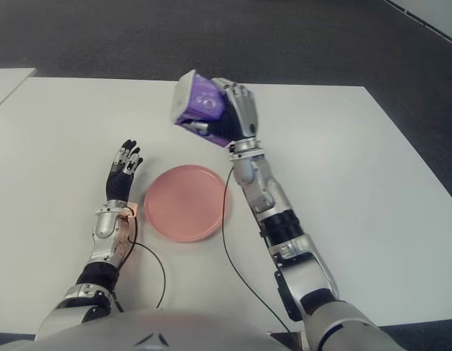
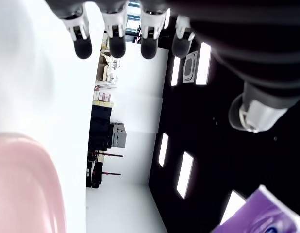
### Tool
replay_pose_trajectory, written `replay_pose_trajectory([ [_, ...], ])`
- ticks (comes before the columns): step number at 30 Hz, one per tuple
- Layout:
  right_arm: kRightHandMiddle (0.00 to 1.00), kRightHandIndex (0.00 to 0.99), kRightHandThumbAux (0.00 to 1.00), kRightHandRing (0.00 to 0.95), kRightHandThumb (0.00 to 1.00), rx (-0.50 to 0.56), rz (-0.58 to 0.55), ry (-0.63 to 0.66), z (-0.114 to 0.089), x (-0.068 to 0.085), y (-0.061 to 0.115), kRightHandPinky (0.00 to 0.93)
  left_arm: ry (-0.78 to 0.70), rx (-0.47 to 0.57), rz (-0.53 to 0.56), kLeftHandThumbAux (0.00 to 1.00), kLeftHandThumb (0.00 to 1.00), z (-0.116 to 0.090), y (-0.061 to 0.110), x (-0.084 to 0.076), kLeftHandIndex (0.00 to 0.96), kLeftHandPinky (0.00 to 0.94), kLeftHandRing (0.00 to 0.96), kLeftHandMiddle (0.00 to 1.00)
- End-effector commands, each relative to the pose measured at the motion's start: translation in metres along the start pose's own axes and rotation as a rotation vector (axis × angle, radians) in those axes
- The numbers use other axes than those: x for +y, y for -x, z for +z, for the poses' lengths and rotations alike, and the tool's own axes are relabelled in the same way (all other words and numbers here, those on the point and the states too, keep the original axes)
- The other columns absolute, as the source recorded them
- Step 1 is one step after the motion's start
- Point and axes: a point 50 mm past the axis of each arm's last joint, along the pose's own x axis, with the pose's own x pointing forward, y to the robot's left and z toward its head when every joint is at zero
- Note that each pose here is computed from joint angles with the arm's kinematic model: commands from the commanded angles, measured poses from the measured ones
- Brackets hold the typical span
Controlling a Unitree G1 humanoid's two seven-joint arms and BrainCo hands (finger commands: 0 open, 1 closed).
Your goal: Put the tissue paper into the plate.
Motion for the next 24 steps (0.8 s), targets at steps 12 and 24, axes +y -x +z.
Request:
replay_pose_trajectory([
  [12, 0.890, 0.441, 0.708, 0.872, 0.752, -0.129, 0.219, -0.010, 0.031, 0.044, 0.020, 0.853, -0.021, 0.049, -0.017, 0.449, 0.010, -0.004, 0.004, 0.000, 0.000, 0.000, 0.000, 0.000],
  [24, 0.885, 0.441, 0.708, 0.872, 0.750, -0.152, 0.397, -0.015, 0.027, 0.059, 0.041, 0.871, -0.026, 0.063, -0.008, 0.441, 0.000, -0.002, 0.006, 0.001, 0.000, 0.000, 0.000, 0.000],
])
